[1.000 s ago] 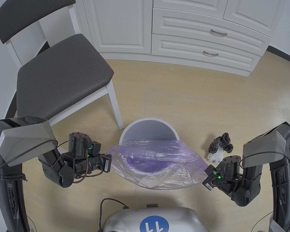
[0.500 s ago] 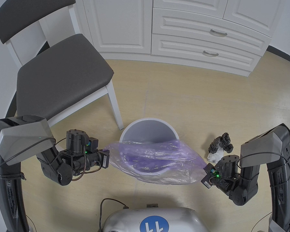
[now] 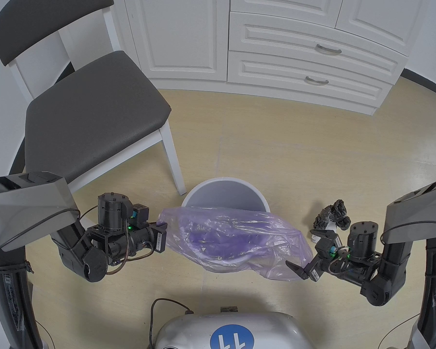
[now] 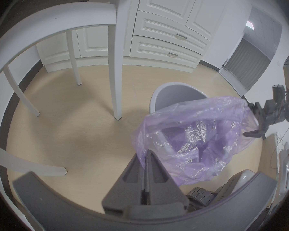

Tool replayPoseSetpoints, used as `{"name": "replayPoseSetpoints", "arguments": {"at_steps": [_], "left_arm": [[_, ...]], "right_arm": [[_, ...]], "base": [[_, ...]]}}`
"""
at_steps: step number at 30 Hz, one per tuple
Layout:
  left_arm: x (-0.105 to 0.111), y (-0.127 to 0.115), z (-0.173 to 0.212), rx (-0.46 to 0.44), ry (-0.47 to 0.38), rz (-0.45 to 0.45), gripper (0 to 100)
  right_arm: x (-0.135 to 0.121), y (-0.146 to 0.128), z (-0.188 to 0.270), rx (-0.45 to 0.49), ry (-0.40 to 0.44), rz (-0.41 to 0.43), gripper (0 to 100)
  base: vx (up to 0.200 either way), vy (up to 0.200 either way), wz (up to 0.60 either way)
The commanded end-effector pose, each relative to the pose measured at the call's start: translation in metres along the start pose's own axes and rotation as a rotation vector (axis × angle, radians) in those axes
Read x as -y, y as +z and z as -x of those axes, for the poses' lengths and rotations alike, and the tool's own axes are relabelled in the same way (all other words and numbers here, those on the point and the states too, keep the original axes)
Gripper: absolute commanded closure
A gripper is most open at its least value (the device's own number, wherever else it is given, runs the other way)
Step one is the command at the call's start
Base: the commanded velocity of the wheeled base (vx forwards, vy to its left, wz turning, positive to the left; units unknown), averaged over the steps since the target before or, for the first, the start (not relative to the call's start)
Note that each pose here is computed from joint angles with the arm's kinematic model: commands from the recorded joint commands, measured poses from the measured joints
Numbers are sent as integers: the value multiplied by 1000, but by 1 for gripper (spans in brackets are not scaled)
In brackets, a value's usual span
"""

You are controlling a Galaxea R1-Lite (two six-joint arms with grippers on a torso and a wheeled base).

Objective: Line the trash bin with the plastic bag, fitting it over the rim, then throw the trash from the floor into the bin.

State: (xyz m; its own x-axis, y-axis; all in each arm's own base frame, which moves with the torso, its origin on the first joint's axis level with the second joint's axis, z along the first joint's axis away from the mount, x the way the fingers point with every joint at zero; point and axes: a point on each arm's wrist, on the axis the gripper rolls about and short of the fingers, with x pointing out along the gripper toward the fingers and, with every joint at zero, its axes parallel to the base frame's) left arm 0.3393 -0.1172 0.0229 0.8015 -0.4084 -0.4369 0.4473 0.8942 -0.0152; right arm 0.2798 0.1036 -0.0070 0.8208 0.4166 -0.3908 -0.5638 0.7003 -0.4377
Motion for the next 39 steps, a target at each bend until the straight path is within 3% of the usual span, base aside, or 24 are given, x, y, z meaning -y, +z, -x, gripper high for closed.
{"name": "replayPoseSetpoints", "arguments": {"at_steps": [1,7,17,21,22,23,26,30,39], "left_arm": [[0,-2,-1,-7,-1,1,100],[0,-3,-2,-8,-1,-1,100],[-6,-13,-15,-39,11,10,100],[-18,-19,-21,-50,36,22,100],[-18,-19,-21,-50,36,22,100],[-22,-24,-26,-62,45,27,100],[-25,-28,-29,-70,50,31,100],[-25,-28,-29,-71,50,31,100],[-26,-29,-29,-74,51,32,100]], "right_arm": [[22,37,54,240,118,-63,0],[31,36,57,283,174,-129,0],[49,-9,22,262,307,-228,0],[54,-14,26,315,503,-388,0],[54,-14,26,315,503,-388,0],[63,-19,29,341,574,-436,0],[77,-28,32,366,633,-486,0],[88,-41,31,370,650,-527,0],[91,-48,28,365,642,-537,0]], "base": [[0,0,0],[0,0,0],[0,0,0],[0,0,0],[0,0,0],[0,0,0],[0,0,0],[0,0,0],[0,0,0]]}}
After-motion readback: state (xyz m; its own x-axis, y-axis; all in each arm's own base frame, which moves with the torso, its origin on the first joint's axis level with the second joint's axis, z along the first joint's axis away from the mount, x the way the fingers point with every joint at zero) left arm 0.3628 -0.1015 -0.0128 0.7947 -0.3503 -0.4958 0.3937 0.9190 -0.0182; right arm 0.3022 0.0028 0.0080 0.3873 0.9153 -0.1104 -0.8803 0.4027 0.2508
